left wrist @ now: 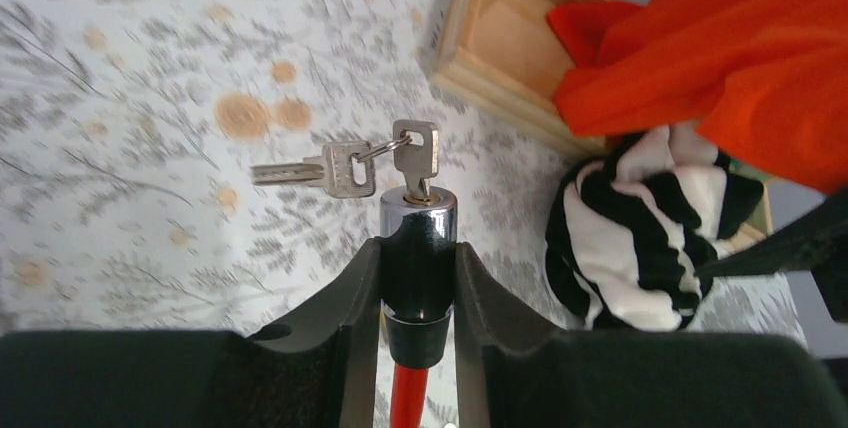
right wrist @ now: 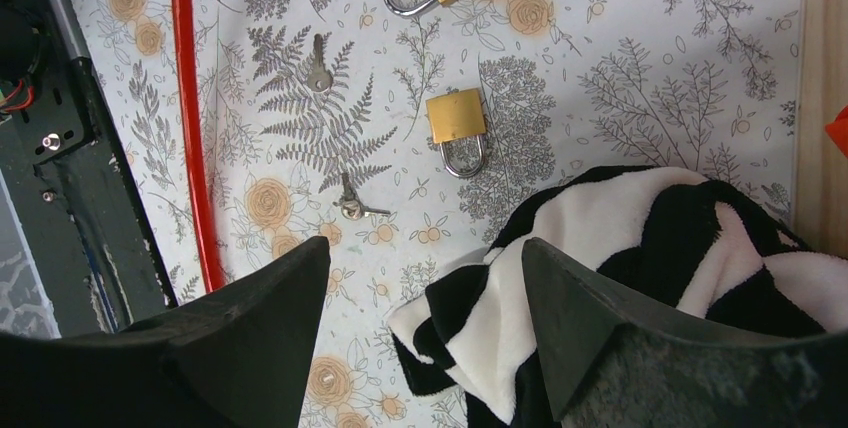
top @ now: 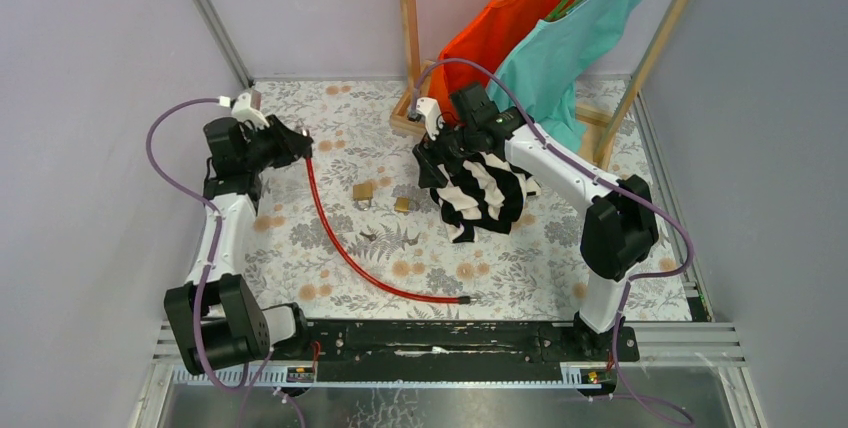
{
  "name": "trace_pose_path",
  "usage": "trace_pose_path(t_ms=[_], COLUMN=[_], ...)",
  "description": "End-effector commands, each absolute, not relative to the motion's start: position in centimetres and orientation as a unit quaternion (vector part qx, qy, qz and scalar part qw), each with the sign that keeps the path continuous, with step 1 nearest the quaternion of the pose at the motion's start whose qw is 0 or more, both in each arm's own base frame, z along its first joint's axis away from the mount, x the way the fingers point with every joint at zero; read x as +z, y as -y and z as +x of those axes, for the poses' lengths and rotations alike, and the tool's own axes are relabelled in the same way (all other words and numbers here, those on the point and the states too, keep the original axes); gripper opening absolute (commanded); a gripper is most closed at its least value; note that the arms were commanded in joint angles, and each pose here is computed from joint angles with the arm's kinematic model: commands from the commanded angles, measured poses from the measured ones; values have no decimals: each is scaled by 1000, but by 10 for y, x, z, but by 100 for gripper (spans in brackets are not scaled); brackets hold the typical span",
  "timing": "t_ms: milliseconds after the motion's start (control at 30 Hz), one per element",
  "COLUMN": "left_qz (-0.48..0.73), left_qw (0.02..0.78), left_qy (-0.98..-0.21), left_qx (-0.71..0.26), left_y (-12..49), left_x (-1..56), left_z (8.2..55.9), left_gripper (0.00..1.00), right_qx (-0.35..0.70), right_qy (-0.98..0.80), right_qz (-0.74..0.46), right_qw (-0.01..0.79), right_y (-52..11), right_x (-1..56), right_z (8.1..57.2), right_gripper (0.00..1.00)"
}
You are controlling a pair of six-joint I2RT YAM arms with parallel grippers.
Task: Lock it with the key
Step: Pick up the lock from the center of the board.
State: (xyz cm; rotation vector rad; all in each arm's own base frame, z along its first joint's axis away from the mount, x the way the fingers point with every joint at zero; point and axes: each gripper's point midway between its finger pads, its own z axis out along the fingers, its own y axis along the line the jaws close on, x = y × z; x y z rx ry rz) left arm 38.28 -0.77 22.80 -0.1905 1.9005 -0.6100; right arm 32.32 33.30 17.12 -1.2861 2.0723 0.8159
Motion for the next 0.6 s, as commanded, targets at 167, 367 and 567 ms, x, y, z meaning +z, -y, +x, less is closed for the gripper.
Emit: trace_pose_path(t_ms=[167,367,567], left_qz=[-52,58,183], left_qw=[441,433,468], left_qy=[-809,-774,-730], left_qx=[-385,-458,-463], left_y=[77,131,154], left_x=[188,197,214], left_z=[341,325,318], left_gripper=[0,0,0], right_qx=[326,366,412], right_qy=[-765,-746,-711], right_qz=[-479,-478,-471], right_qw=[283,286,320], right_y=[-329,-337,-355], right_x=[183,191,221], right_z=[316,304,309], right_gripper=[77,77,77])
